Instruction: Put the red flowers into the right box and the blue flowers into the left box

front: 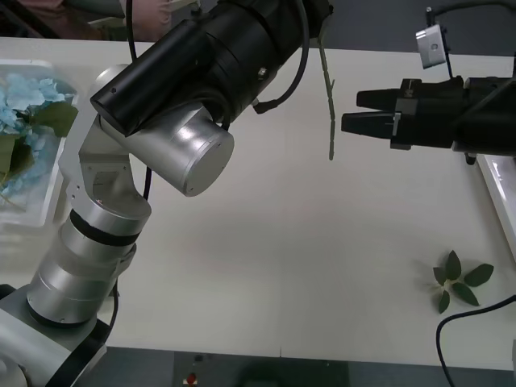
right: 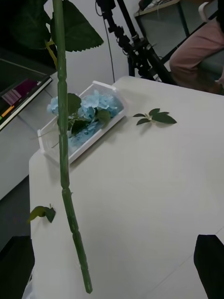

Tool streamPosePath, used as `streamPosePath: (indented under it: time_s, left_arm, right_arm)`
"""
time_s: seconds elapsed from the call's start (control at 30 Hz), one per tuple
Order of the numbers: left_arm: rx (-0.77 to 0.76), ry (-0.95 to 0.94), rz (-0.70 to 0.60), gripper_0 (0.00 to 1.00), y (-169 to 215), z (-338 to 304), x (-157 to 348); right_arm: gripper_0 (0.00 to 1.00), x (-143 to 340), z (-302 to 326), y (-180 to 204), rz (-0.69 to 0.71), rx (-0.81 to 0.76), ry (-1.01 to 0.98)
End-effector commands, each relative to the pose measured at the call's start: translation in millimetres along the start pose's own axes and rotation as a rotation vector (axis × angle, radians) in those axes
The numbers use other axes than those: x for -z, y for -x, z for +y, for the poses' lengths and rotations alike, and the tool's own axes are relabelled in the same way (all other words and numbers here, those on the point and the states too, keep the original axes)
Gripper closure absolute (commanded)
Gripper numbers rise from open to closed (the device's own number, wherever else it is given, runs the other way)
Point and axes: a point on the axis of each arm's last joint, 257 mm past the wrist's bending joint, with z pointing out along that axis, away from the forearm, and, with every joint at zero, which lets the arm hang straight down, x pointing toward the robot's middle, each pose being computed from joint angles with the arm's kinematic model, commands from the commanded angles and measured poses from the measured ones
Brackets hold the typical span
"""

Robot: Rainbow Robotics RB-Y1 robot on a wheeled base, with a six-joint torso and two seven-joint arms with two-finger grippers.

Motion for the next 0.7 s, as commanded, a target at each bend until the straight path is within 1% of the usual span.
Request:
streamPosePath:
  time_s: [0.03,0.27,0.3,0.33,0.37,0.4,0.43,0.47,0.7]
  left_arm:
    - [0.002,-0.053,-0.035,1.0,17.0,-25.5,-0.3]
    - [0.002,-0.053,-0.035,1.0,17.0,-25.5,-0.3]
    - [0.002,-0.053,-0.035,1.0,17.0,-25.5,-0.3]
    - [0.002,-0.053,-0.035,1.0,17.0,-25.5,-0.3]
    - [0.002,-0.053,-0.035,1.0,17.0,-25.5,-0.3]
    - [0.002,-0.053,-0.035,1.0,17.0,-25.5,-0.3]
    - [0.002,-0.053,-0.035,1.0,17.0,-25.5,-0.3]
    - [0.002,-0.053,-0.035,1.0,17.0,-25.5,-0.3]
    - [0.002,-0.053,-0.035,1.0,17.0,-25.5,-0.3]
  right_arm:
    - [0.0,-19.0,14.3,35.2,-0.045,0.03,0.017]
    - [0.0,-43.3,21.3,46.5,-0.057,0.028,0.021]
    - [0.11,-45.0,22.0,46.0,-0.056,0.023,0.023]
    - [0.2,-45.9,22.9,46.5,-0.056,0.024,0.025]
    - [0.47,-47.1,23.8,44.8,-0.052,0.02,0.028]
    - [0.78,-48.1,25.0,45.0,-0.051,0.017,0.032]
    - [0.91,-48.1,25.0,45.0,-0.051,0.015,0.032]
    - [1.0,-48.8,25.5,43.6,-0.048,0.01,0.033]
    - [1.0,-49.6,27.6,44.2,-0.051,-0.003,0.041]
